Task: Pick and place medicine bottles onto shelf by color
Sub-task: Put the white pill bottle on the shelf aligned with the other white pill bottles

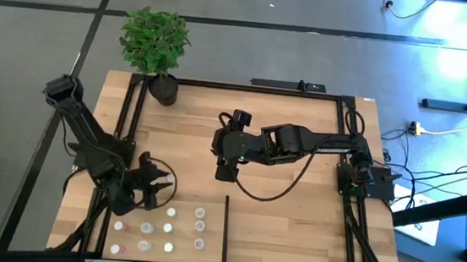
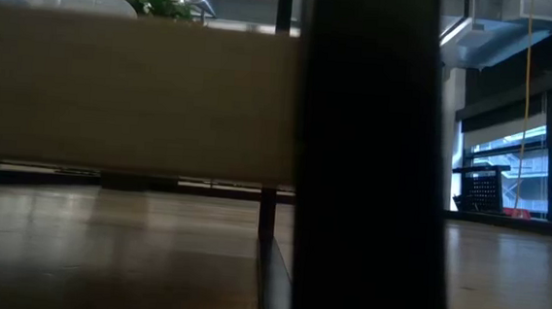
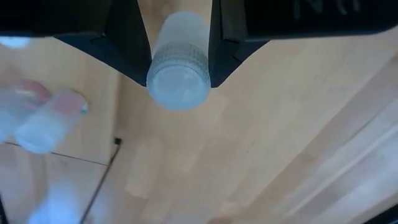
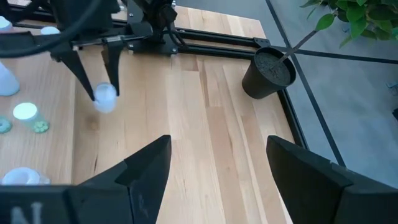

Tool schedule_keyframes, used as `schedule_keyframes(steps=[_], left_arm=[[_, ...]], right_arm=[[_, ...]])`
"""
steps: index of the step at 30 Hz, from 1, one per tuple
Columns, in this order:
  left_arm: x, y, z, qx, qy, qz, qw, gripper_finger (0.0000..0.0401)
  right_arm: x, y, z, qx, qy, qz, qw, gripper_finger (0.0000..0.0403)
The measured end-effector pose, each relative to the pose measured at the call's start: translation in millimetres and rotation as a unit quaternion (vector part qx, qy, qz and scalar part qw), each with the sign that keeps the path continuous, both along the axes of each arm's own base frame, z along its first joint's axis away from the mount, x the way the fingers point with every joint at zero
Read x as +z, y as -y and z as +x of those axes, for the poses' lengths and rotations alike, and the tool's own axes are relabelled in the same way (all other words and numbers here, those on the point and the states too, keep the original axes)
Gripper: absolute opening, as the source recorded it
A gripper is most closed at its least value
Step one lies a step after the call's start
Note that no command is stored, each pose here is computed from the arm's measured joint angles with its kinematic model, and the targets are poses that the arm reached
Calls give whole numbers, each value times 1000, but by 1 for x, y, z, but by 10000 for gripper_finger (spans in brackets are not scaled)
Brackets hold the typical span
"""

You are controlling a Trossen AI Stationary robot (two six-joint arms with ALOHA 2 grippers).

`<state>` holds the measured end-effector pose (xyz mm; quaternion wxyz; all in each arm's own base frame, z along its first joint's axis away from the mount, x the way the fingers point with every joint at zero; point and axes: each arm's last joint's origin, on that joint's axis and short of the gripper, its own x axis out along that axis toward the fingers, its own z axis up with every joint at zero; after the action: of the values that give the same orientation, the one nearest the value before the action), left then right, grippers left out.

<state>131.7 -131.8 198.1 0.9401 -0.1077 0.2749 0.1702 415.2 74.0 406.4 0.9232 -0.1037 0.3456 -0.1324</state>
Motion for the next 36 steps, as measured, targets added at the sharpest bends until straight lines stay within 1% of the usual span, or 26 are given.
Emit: schedule_keyframes(steps=[8, 12, 16, 23, 29, 32, 36], left_arm=[[15, 0, -19, -40, 28, -18, 999, 115], [18, -2, -30, -69, 17, -10, 997, 115], [23, -4, -37, -101, 18, 3, 995, 115], [33, -6, -38, -152, 32, 41, 987, 115], [44, -16, -43, -181, 50, 61, 980, 115], [43, -20, -46, -198, 57, 59, 977, 114], [33, -21, -48, -233, 77, 27, 969, 115]], right_arm=[[0, 0, 0, 0, 0, 0, 1000, 265], [0, 0, 0, 0, 0, 0, 1000, 265], [0, 0, 0, 0, 0, 0, 1000, 265], [0, 0, 0, 0, 0, 0, 1000, 265], [0, 0, 0, 0, 0, 0, 1000, 265], [0, 0, 0, 0, 0, 0, 1000, 265], [0, 0, 0, 0, 0, 0, 1000, 265]])
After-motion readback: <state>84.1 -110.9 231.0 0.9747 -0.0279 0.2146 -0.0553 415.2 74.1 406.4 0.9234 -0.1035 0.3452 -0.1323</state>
